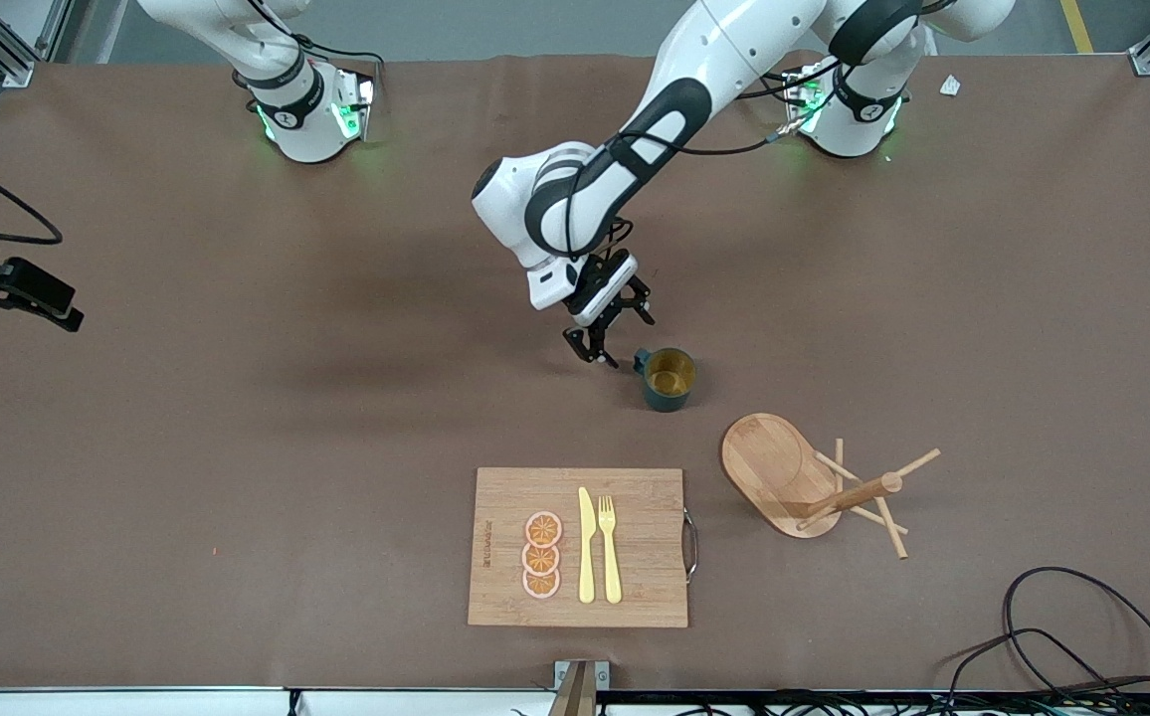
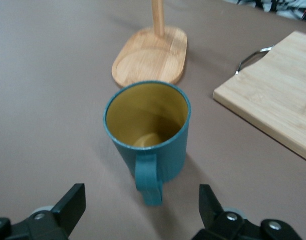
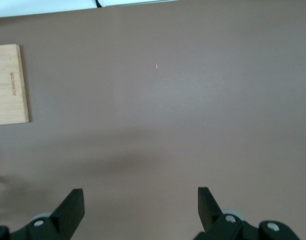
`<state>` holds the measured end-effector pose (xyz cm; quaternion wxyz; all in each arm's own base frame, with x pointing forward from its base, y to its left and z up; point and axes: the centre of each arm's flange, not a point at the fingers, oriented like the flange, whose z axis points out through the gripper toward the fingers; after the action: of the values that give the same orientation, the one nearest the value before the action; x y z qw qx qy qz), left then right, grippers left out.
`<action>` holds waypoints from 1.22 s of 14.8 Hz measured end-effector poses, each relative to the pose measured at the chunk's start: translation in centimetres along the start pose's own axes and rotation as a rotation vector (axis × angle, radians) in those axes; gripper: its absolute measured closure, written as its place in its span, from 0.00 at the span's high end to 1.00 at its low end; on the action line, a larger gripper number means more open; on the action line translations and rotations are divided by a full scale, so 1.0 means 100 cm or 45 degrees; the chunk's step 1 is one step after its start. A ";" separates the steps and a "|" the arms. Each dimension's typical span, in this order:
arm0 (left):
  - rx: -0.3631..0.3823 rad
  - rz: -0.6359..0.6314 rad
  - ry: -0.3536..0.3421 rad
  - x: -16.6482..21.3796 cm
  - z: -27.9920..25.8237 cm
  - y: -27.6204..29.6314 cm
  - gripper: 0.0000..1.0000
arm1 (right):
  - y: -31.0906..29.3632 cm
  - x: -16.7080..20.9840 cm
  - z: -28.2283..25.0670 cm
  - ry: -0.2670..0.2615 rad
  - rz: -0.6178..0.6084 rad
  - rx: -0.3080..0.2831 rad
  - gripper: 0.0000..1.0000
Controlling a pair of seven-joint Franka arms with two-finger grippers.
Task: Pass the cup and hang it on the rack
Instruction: 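Lower the left gripper onto the mug handle and close it, then lift the mug with the left gripper and carry it to the rack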
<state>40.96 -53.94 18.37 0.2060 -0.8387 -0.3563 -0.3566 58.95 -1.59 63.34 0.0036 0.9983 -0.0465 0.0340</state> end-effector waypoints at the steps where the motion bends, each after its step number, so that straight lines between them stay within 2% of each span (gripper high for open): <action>1: 0.001 0.014 0.022 -0.005 0.006 -0.001 0.98 | 0.000 -0.001 -0.002 -0.002 -0.001 -0.002 1.00; 2: 0.004 0.023 0.033 -0.008 0.011 -0.001 0.94 | 0.000 -0.001 -0.003 -0.002 -0.001 -0.003 1.00; 6: -0.021 0.062 0.094 -0.019 0.025 0.000 0.89 | 0.002 0.000 -0.003 0.001 0.004 -0.005 1.00; 8: -0.030 0.077 0.114 -0.023 0.030 0.000 0.79 | 0.003 0.000 -0.004 0.002 0.006 -0.006 1.00; 9: -0.031 0.078 0.115 -0.024 0.030 0.000 0.79 | 0.003 0.000 -0.004 0.002 0.006 -0.006 1.00; 10: -0.031 0.077 0.115 -0.024 0.030 0.001 0.74 | 0.003 0.000 -0.004 0.003 0.006 -0.006 1.00; 12: -0.032 0.078 0.115 -0.023 0.030 0.001 0.54 | 0.002 0.000 -0.004 0.003 0.005 -0.006 1.00; 13: -0.032 0.086 0.114 -0.023 0.030 0.001 0.41 | 0.002 0.000 -0.004 0.003 0.004 -0.006 1.00; 15: -0.032 0.119 0.115 -0.022 0.029 0.002 0.23 | 0.003 0.000 -0.005 0.005 0.005 -0.006 1.00; 18: -0.040 0.161 0.110 -0.016 0.024 0.007 0.21 | 0.003 0.000 -0.005 0.007 0.009 -0.006 1.00</action>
<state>41.81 -53.69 15.47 0.2303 -0.8465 -0.2877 -0.3843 58.87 -1.86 63.86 0.0060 0.9981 -0.0502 0.0365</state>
